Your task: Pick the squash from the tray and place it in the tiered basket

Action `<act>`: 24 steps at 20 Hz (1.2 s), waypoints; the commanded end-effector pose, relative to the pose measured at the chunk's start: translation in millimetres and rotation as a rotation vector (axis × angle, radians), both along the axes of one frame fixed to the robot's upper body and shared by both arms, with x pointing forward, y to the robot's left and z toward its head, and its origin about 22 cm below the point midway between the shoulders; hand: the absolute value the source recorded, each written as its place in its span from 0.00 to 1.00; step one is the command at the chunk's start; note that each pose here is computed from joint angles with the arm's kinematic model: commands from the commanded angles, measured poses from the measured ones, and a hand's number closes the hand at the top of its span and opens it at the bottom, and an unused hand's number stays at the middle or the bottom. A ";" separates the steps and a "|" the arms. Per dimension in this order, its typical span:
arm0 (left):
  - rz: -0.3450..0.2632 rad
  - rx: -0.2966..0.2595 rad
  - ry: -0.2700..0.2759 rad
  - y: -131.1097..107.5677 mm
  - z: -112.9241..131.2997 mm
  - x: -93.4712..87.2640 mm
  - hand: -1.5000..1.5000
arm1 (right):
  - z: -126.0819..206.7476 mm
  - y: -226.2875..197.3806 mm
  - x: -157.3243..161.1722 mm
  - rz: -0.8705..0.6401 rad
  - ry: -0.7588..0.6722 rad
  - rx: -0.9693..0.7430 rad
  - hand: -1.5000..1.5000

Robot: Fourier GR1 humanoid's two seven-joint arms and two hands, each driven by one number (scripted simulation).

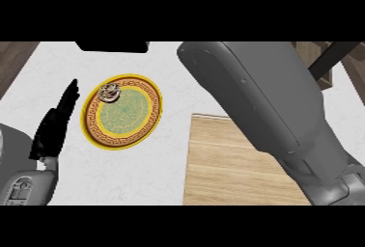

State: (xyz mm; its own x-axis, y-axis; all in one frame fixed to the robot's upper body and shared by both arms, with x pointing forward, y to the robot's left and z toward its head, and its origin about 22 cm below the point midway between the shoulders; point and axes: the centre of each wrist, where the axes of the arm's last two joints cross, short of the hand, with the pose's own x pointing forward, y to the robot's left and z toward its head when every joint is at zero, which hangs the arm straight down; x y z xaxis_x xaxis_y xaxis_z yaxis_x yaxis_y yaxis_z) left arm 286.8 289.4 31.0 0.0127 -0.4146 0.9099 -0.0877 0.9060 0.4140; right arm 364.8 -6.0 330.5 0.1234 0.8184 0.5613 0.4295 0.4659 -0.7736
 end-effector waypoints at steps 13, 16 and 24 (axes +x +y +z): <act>0.024 -0.016 0.003 -2.0 1.8 2.1 0.50 | 92.7 -69.2 42.1 -0.152 0.036 -0.069 1.00; 0.029 -0.002 -0.014 7.1 13.4 -5.3 0.50 | 70.8 -78.5 59.1 -0.171 0.040 -0.109 1.00; 0.028 -0.003 0.004 2.1 -2.2 -3.4 0.50 | 83.2 -141.9 73.9 -0.386 0.141 -0.423 1.00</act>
